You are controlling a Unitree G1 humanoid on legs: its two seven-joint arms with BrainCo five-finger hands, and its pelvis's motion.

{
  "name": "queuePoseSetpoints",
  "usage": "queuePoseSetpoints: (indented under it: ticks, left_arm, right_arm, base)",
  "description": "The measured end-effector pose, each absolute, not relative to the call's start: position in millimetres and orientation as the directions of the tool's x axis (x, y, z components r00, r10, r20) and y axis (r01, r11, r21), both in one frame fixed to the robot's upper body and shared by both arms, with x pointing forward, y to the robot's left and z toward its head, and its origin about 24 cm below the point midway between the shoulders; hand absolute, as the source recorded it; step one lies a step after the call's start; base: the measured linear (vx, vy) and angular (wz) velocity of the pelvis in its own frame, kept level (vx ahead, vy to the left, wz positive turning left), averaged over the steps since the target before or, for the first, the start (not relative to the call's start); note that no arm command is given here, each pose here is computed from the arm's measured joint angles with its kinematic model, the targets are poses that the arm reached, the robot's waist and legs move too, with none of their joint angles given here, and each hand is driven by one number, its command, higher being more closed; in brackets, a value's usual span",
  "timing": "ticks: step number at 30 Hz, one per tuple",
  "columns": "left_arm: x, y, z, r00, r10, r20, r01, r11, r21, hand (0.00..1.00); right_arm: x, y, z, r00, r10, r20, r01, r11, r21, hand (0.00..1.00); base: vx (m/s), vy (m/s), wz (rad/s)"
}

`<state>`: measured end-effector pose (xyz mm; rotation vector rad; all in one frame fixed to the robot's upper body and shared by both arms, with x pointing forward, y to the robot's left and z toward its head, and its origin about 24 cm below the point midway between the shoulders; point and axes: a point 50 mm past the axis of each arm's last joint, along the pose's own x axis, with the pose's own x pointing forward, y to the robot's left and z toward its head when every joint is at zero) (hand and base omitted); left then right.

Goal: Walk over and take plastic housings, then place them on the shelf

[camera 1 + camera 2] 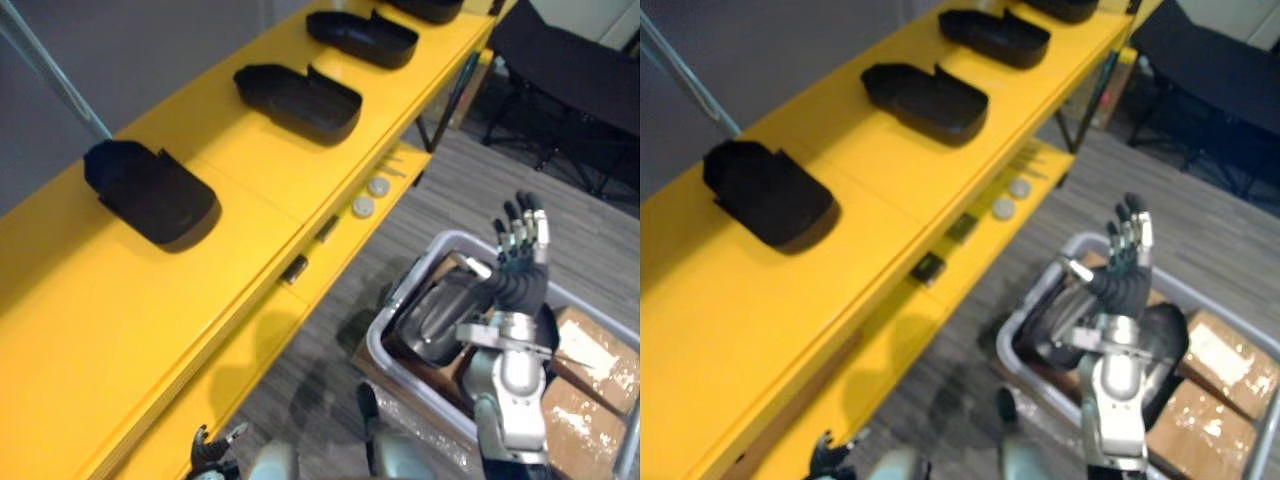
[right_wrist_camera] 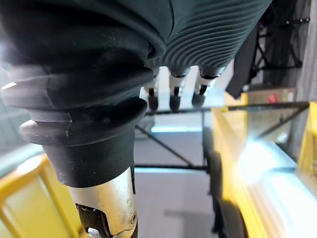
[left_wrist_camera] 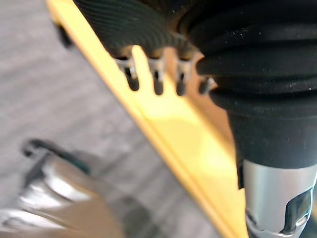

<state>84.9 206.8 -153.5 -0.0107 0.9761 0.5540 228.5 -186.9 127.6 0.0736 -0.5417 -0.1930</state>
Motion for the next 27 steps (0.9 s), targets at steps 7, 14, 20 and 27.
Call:
queuePoseSetpoints:
  ticks: [7,14,20,27]
  left_arm:
    - [103.7,224.1,-144.2,0.511,0.454,-0.730,-0.341,0.887,0.313,0.00]
    - [113.3,231.8,-142.8,0.545,0.433,-0.718,-0.195,0.898,0.393,0.00]
    - [114.1,237.2,-139.9,0.556,0.448,-0.700,-0.189,0.888,0.418,0.00]
    - [116.2,227.0,-140.2,0.544,0.478,-0.689,-0.270,0.878,0.396,0.00]
  right_arm:
    - [237.1,-148.5,117.3,0.883,-0.113,0.456,0.010,0.975,0.223,0.00]
    - [225.4,-150.1,98.9,0.919,-0.086,0.384,0.025,0.987,0.161,0.00]
    - [224.7,-150.6,98.3,0.920,-0.077,0.385,0.033,0.992,0.119,0.00]
    - [243.4,-153.4,91.9,0.931,-0.057,0.361,0.056,0.998,0.012,0.00]
  base:
    - [-0.13,0.262,-1.06]
    - [-0.32,0.192,-1.01]
    - [-0.12,-0.056,-0.34]
    - [-0.13,-0.178,-0.73]
